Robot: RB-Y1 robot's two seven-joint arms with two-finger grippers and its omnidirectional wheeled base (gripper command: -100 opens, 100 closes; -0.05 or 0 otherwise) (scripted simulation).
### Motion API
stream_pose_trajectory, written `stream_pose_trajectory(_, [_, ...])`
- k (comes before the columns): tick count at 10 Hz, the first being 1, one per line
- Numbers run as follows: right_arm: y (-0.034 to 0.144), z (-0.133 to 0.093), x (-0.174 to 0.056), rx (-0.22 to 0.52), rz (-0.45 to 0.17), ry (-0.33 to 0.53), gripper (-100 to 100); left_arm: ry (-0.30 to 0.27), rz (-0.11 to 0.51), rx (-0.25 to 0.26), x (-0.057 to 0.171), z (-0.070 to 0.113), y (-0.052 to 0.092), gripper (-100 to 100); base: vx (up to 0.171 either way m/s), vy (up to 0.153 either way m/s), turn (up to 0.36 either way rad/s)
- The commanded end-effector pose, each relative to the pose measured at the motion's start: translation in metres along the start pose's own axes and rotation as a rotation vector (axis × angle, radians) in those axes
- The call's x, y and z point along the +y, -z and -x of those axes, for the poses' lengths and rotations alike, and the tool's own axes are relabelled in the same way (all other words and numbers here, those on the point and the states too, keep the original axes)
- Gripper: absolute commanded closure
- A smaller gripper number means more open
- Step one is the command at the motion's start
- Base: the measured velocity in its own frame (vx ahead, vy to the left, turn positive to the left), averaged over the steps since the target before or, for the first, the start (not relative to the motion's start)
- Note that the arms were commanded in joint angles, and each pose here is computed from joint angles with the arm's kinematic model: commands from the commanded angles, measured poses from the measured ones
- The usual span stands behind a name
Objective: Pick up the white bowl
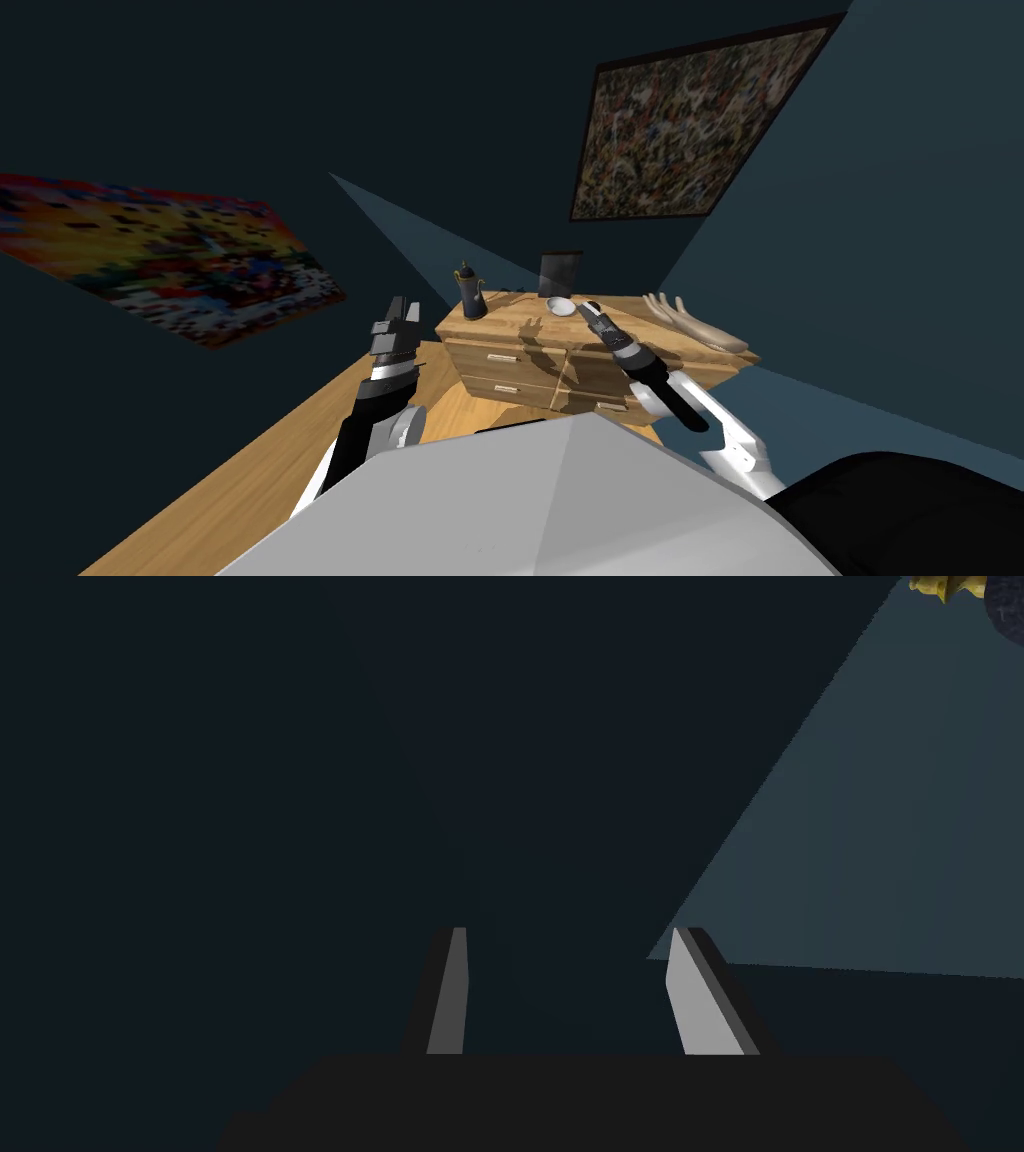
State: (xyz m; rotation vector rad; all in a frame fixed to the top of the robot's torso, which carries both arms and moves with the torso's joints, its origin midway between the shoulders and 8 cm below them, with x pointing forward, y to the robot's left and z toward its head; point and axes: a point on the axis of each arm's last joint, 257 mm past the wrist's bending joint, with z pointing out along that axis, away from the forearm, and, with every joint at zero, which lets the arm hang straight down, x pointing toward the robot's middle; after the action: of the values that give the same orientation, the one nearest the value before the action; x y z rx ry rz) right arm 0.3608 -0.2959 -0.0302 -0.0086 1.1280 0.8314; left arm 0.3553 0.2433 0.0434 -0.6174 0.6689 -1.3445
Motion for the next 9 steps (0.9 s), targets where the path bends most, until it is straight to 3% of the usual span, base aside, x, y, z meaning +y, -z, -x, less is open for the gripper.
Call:
stream_pose_trajectory(1, [0.003,-0.002,-0.014,0.054,-0.006,0.087,-100,0.000,0.000,0.000,0.000,0.000,0.000,0,-0.022,0.113,0.119])
stream_pose_trajectory(6, [0.006,-0.003,-0.041,0.199,0.008,0.269,-100,0.000,0.000,0.000,0.000,0.000,0.000,0,-0.018,0.098,0.093])
stream_pose_trajectory(9, [0.014,-0.003,-0.073,0.305,-0.007,0.419,-100,0.000,0.000,0.000,0.000,0.000,0.000,0,-0.014,0.095,0.134])
